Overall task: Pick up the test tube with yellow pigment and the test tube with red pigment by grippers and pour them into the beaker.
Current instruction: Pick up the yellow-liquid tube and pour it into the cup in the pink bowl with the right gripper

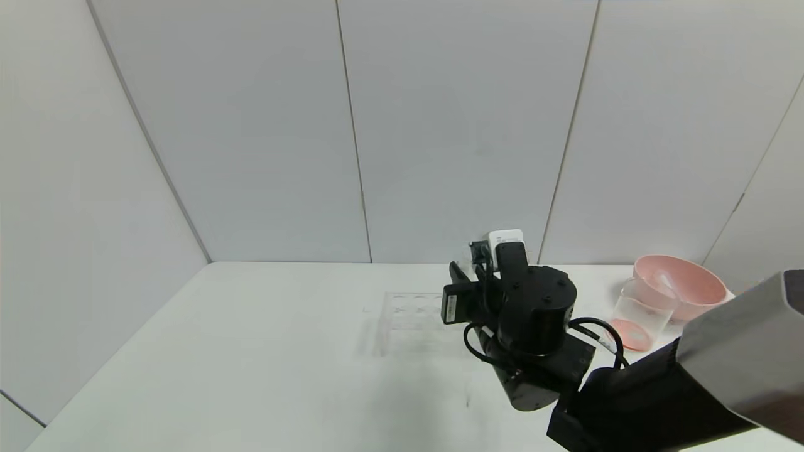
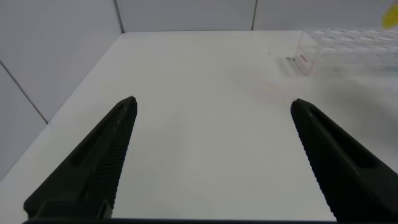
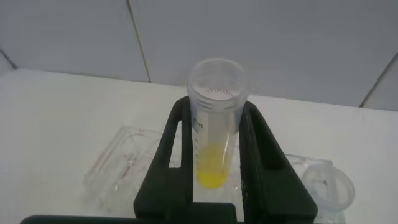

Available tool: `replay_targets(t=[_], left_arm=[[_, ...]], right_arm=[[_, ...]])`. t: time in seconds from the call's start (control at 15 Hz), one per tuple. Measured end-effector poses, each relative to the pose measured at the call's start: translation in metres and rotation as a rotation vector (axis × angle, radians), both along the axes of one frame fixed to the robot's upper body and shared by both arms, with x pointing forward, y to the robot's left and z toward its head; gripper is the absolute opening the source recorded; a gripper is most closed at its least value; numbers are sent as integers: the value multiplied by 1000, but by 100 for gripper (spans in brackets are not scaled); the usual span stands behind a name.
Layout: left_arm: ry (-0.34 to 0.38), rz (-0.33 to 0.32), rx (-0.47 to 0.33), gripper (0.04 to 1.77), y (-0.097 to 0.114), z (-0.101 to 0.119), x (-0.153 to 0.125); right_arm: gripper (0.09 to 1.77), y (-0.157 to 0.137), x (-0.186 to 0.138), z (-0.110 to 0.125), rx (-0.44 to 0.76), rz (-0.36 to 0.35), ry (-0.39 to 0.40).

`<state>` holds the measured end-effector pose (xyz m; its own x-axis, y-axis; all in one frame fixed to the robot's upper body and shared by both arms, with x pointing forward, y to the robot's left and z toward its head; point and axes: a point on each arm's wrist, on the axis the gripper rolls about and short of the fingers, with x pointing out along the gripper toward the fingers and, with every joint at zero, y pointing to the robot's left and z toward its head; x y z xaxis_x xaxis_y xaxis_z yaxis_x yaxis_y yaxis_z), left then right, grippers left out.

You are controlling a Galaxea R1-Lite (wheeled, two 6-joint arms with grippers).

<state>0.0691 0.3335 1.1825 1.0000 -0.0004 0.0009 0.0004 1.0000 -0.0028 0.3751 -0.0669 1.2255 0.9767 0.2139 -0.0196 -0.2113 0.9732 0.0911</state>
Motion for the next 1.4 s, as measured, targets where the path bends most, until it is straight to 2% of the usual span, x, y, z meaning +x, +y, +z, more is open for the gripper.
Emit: replay_targets(t=[0.27,0.47,0.6,0.8,1.13,1.4], left_arm=[[0,0,0,176,0,0,0],[0,0,0,176,0,0,0],[0,0,0,176,0,0,0],[0,0,0,176,0,0,0],[0,0,0,176,0,0,0],[0,0,0,176,0,0,0]], right_arm=[[49,-5,-7,37,57,2,-73],[49,-23,-12,66,54,-33,-131],[49,-46,-11,84,18,-85,-176],[49,-97,-4,106,-48,-208,-214],[49,-178,7,115,-110,-425,-126],[49,-218,11,112,-91,-404,-46]])
